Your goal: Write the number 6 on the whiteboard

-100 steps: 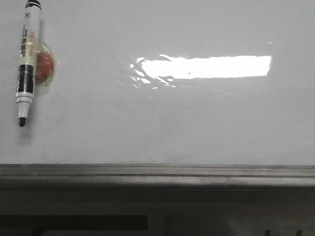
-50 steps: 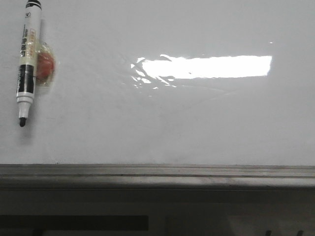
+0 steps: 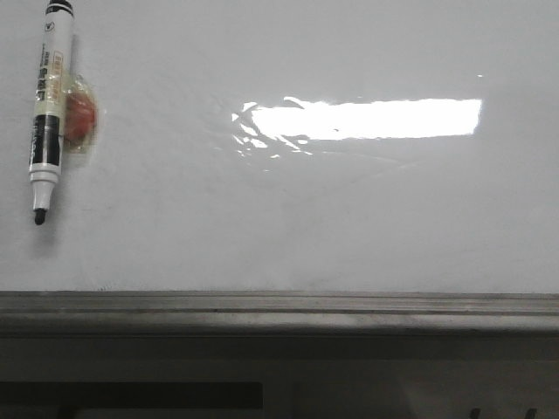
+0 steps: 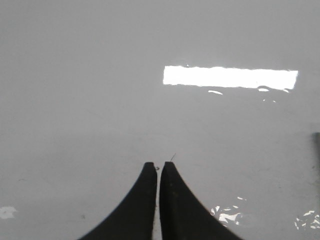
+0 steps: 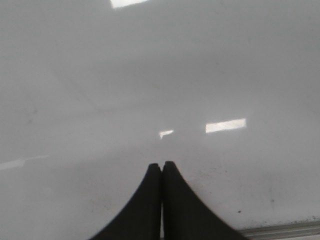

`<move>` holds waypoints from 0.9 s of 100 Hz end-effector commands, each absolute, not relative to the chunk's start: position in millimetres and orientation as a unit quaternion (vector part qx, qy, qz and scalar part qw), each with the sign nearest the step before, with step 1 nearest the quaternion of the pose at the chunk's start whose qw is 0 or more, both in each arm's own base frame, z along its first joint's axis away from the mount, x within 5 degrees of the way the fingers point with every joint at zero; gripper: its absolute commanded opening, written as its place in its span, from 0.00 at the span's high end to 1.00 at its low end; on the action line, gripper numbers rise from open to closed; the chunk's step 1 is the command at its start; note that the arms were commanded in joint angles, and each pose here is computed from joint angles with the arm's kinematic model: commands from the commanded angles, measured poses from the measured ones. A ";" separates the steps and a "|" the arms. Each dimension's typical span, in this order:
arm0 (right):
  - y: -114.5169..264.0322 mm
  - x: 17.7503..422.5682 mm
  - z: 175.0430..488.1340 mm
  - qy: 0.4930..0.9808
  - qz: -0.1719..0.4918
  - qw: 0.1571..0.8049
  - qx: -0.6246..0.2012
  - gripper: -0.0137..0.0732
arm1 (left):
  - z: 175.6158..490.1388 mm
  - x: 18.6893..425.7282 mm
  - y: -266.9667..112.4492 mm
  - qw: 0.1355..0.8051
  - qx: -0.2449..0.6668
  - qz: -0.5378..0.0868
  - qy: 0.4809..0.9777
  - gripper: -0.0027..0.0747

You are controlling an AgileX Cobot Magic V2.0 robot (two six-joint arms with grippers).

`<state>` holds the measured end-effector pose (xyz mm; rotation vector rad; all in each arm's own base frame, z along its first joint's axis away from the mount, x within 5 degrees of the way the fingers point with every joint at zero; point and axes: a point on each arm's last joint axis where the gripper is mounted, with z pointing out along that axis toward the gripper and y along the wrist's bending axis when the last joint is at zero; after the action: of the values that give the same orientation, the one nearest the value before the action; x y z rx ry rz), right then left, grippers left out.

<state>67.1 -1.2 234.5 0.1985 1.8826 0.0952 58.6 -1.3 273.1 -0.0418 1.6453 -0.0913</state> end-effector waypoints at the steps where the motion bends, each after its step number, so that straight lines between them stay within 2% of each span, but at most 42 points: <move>1: -2.7 73.6 249.9 0.792 0.038 0.604 0.087 0.92 | 288.5 64.7 -2.3 0.697 -0.013 -0.043 0.716 0.87; 12: -3.0 76.1 247.1 0.798 0.037 0.595 0.088 0.92 | 289.8 70.0 -2.9 0.701 -0.012 -0.044 0.712 0.58; 17: -3.1 76.5 245.6 0.799 0.037 0.593 0.088 0.92 | 292.0 71.9 -3.5 0.708 -0.017 -0.054 0.704 0.48; 22: -3.1 76.8 244.9 0.800 0.037 0.592 0.089 0.92 | 294.7 73.9 -4.0 0.719 -0.020 -0.061 0.692 0.43; 33: -3.1 76.8 245.1 0.799 0.037 0.593 0.089 0.92 | 299.7 78.4 -4.8 0.736 -0.016 -0.063 0.674 0.42; 50: -3.1 76.8 245.1 0.799 0.037 0.593 0.089 0.92 | 296.8 87.6 -9.3 0.722 0.001 -0.076 0.688 0.42; 90: -3.1 76.8 245.1 0.799 0.037 0.593 0.089 0.92 | 283.7 103.0 -55.5 0.653 0.143 -0.201 0.716 0.41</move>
<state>72.6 -1.6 231.6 0.2055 1.9367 0.0963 98.8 -43.9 269.7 0.2753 1.7068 -0.3817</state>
